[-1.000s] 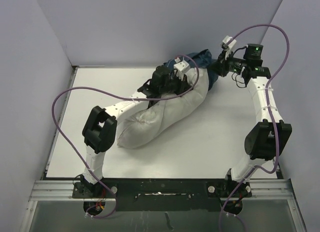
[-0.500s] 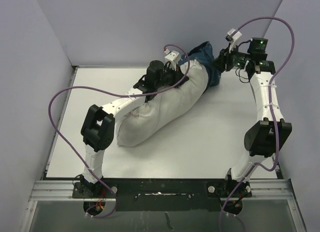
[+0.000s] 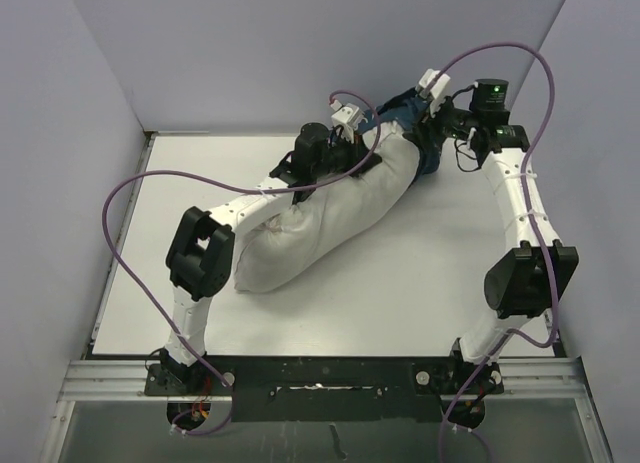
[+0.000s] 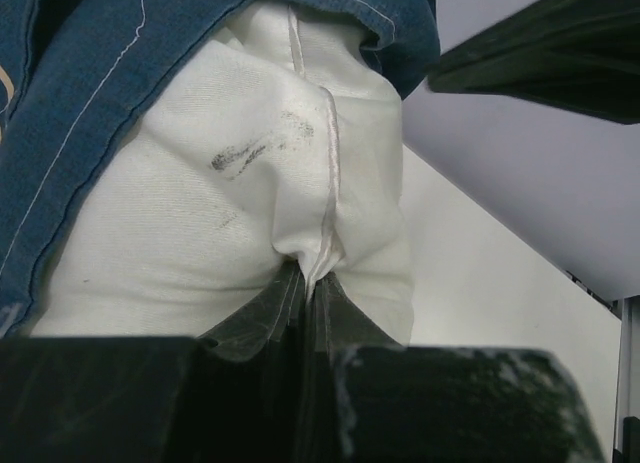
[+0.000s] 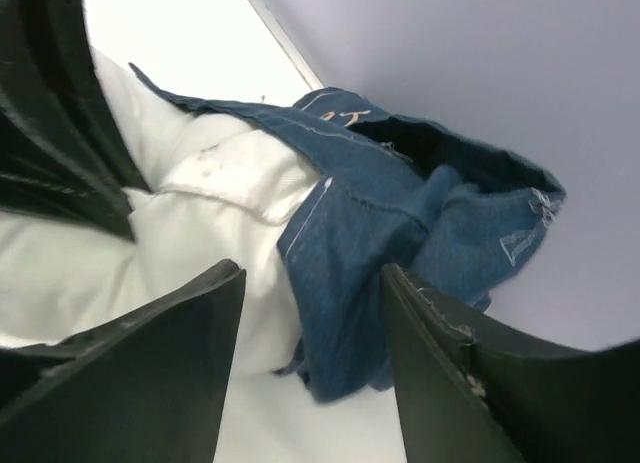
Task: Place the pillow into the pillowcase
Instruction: Stuff the pillow into the pillowcase.
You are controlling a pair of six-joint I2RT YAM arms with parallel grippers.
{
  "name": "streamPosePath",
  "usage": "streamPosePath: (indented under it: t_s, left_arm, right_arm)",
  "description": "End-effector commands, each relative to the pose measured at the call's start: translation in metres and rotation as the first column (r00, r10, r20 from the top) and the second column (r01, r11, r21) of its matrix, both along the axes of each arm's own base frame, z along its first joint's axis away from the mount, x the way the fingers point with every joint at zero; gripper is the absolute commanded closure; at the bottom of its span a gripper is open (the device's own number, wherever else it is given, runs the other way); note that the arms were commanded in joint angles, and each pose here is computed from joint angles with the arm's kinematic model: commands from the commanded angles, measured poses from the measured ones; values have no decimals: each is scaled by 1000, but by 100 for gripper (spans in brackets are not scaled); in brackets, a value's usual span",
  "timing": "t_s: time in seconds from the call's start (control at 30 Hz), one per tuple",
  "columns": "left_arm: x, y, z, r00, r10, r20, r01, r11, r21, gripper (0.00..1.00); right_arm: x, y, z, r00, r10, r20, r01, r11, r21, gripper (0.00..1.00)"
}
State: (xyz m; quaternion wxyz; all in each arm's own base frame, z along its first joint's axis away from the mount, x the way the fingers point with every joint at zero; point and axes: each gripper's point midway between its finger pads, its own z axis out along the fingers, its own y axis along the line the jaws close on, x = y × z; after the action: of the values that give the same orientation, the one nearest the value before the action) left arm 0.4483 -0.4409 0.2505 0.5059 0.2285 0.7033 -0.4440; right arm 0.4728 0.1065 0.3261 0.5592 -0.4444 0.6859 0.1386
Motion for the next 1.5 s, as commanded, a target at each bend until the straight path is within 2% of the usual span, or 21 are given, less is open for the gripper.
streamPosePath:
  t_s: [0.0,0.1,0.17,0.23,0.3,0.33,0.4,0.43,0.5,0.57,0.63,0.73,0.83,0.93,1.03,1.07,1.17,1.27,1.37,1.47]
  left_arm:
    - [9,-5,12,999,-10,45,12,999,-44,100]
    - [10,0,17,998,4,58,-2,999,-42,100]
    - [14,6,20,998,24,64,-22,999,-32,100]
    - [23,14,22,996,58,65,-57,998,-10,100]
    - [33,21,27,993,97,69,-98,995,14,100]
    - [38,24,32,990,116,79,-118,993,20,100]
    - [45,30,49,984,148,100,-149,989,9,100]
    - [47,32,57,981,163,108,-163,987,-6,100]
    - [47,40,86,970,196,145,-189,980,-56,100]
    - [42,47,107,961,218,172,-204,974,-95,100]
    - [36,54,121,954,237,185,-217,968,-125,100]
    - [29,69,129,944,276,181,-249,955,-161,100]
    - [26,80,116,942,298,153,-272,947,-170,100]
    - [24,80,101,954,276,117,-251,949,-192,100]
    - [12,61,88,984,132,120,-107,974,-200,100]
    - [3,52,82,989,52,136,-27,983,-183,100]
    - [-25,40,60,979,-144,146,162,980,-120,100]
    - [-46,43,38,953,-284,106,292,954,-74,100]
    - [-53,49,27,943,-323,75,327,943,-59,100]
    - [-59,49,21,934,-352,57,355,933,-58,100]
  right_arm:
    - [36,6,7,991,-53,119,66,992,-108,54]
    - [50,5,11,987,-93,128,109,986,-127,85]
    - [46,14,33,990,-51,134,65,993,-99,98]
    - [22,36,62,988,77,138,-76,997,-16,100]
    - [-19,68,110,951,247,184,-268,958,102,100]
    - [-47,89,140,918,346,191,-382,902,201,100]
    - [-87,117,180,860,474,189,-511,795,328,100]
    - [-103,129,193,831,526,180,-552,743,378,100]
    - [-119,143,194,802,582,133,-571,684,454,100]
    - [-116,148,166,809,586,34,-520,689,504,100]
    - [-98,144,107,849,515,-119,-392,765,511,100]
    - [-88,125,-4,862,358,-359,-211,897,389,100]
    - [-105,104,-85,811,273,-518,-135,948,288,100]
    - [-126,98,-119,769,260,-584,-135,959,249,100]
    - [-131,90,-121,762,270,-588,-151,958,245,100]
    - [-132,86,-110,773,307,-555,-189,947,261,94]
    - [-146,68,-52,793,471,-387,-363,875,321,70]
    - [-151,43,2,830,515,-216,-451,846,283,50]
    - [-141,16,46,877,470,-102,-434,864,255,38]
    - [-104,1,73,935,342,-95,-306,913,271,27]
